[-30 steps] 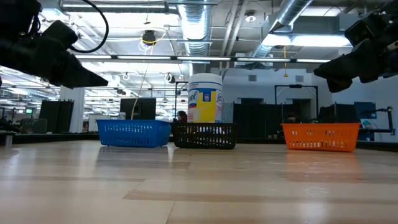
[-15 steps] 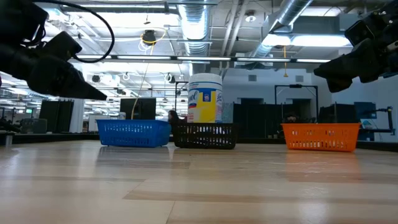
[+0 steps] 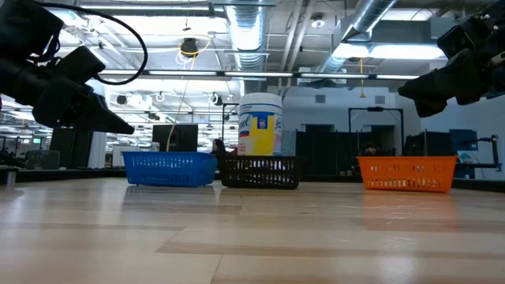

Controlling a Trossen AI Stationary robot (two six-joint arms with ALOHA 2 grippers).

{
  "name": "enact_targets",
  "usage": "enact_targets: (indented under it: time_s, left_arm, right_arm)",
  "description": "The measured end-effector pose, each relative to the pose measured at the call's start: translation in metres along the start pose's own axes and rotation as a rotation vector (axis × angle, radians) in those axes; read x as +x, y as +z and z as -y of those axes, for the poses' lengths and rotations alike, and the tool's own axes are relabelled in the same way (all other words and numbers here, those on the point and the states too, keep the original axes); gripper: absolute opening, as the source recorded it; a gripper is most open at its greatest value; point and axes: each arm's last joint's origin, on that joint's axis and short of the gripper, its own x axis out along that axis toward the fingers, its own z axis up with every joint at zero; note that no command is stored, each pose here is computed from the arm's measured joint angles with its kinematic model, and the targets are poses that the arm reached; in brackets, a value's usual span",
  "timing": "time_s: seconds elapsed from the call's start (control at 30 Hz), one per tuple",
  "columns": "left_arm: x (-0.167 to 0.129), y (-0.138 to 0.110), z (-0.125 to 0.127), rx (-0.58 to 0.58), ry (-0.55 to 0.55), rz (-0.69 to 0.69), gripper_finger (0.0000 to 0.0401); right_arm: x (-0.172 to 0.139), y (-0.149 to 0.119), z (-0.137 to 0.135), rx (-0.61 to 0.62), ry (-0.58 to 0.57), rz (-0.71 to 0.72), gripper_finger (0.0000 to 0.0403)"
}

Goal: Pick & Place First Aid Supplies
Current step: Return to Home Position

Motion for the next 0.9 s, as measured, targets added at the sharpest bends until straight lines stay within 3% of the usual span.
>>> enact_targets:
  time_s: [0.9]
  left_arm:
    - [0.0, 0.0013, 0.0, -0.008, 0.0, 0.012, 0.0012]
  right_arm:
    - [0.0, 0.0, 0.0, 0.0, 0.0, 0.0, 0.0077]
